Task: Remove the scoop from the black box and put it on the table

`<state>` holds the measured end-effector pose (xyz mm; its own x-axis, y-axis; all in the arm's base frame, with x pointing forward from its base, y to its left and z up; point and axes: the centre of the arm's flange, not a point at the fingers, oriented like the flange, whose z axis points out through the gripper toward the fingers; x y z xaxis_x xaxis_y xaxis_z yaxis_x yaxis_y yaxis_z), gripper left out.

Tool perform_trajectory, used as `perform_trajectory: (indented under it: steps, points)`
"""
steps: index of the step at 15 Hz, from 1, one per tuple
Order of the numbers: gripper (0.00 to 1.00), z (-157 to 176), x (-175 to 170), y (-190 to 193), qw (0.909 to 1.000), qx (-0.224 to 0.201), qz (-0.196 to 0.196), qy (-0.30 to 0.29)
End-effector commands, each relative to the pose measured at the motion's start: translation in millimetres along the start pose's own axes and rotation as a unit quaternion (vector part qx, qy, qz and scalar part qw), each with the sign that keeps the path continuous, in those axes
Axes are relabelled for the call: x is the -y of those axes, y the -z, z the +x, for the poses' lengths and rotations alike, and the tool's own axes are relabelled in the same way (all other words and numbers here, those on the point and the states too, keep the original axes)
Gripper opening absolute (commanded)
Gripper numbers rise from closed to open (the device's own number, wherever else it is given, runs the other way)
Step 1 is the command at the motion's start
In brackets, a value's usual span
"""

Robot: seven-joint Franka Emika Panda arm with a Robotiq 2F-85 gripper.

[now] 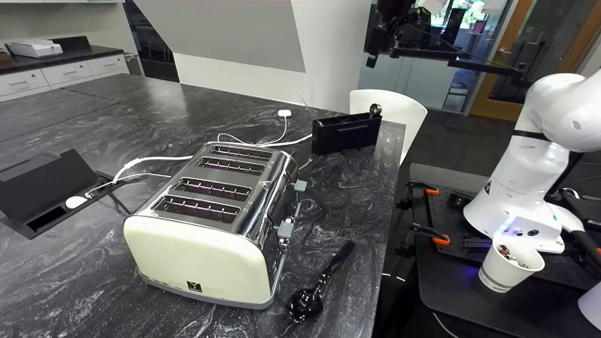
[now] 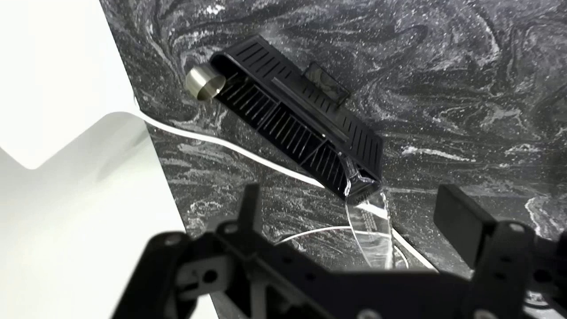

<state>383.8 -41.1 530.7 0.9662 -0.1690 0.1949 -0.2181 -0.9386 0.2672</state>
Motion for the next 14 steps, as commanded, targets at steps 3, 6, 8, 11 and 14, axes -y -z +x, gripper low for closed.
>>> perform_trajectory:
  steps: [3, 6, 8, 11, 14]
  points:
    - [1.0, 54, -25, -75, 0.9921, -0.051, 0.031, 0.11]
    - [1.0, 75, -34, -120, 0.9802, -0.045, 0.061, 0.183]
    - [1.0, 80, -31, -147, 0.9692, -0.029, 0.085, 0.229]
    - [1.0, 78, -10, -178, 0.9498, -0.014, 0.117, 0.29]
    - [1.0, 64, -4, -179, 0.9538, 0.0, 0.11, 0.28]
